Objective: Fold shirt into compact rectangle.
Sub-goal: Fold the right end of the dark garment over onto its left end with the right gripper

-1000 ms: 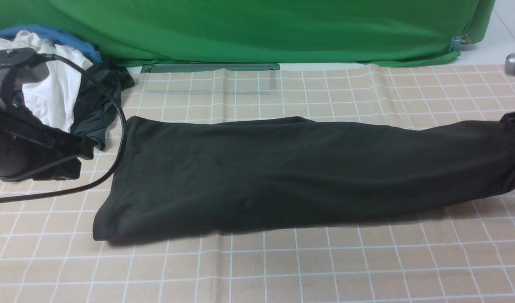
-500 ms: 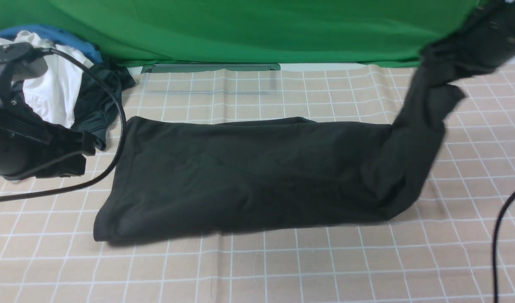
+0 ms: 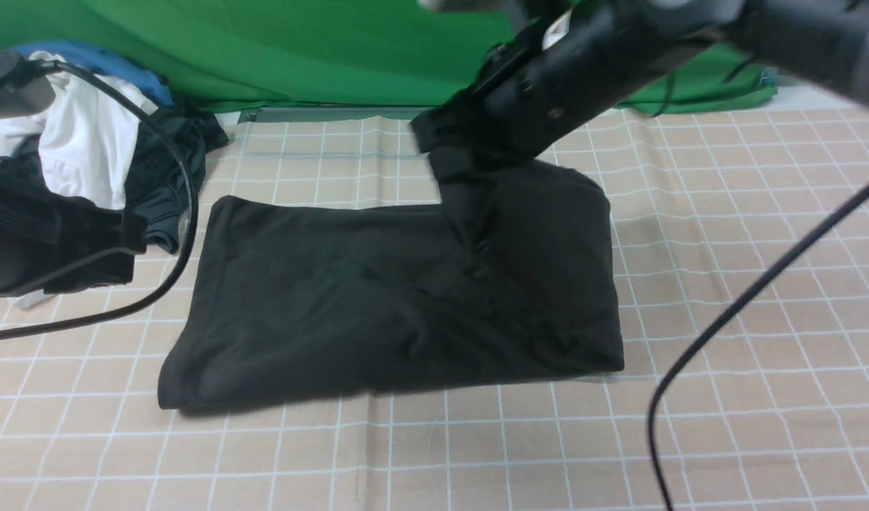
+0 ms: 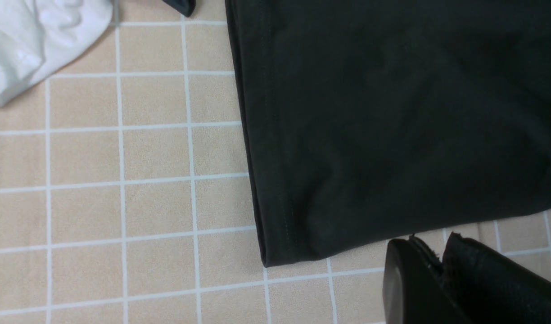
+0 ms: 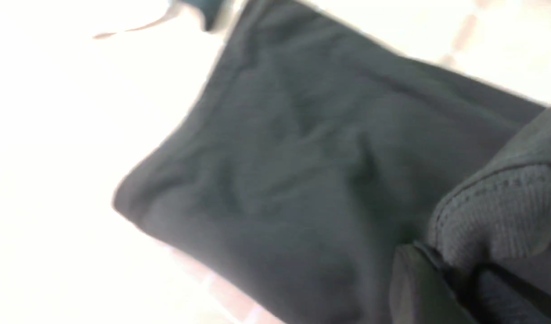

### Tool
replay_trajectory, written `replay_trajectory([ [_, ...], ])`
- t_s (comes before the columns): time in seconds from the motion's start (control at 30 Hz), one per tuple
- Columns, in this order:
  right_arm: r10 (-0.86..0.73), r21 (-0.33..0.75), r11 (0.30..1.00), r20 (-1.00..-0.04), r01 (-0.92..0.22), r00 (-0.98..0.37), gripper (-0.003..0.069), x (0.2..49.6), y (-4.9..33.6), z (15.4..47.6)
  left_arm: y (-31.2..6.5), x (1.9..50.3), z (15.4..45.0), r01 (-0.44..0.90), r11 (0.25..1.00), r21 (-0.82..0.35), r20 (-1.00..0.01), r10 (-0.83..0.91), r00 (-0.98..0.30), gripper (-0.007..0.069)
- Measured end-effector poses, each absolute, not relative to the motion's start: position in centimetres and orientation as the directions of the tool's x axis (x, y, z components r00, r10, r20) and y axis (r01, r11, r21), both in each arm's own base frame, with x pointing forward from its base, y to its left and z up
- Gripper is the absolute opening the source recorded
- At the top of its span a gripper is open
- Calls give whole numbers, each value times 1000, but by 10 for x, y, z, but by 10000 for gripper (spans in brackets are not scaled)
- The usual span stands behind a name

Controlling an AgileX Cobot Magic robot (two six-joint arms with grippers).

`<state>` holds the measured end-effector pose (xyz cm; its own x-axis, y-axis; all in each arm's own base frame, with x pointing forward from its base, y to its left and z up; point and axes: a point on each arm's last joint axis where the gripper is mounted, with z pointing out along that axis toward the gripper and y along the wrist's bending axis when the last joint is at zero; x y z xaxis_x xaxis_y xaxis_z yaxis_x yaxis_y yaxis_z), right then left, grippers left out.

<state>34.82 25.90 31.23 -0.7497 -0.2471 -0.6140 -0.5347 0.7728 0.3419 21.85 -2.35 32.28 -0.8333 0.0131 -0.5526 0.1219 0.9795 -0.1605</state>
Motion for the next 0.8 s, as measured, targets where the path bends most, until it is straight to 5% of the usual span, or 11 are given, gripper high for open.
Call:
replay_trajectory([
  [0.7,-239,503,637,-592,-584,-770,101,362,397,230,-24,217,324,122,979,-163,-557,11,-830,95],
  [0.8,-238,521,633,-573,-572,-784,165,362,409,209,-24,217,324,122,979,-163,-557,11,-830,95],
])
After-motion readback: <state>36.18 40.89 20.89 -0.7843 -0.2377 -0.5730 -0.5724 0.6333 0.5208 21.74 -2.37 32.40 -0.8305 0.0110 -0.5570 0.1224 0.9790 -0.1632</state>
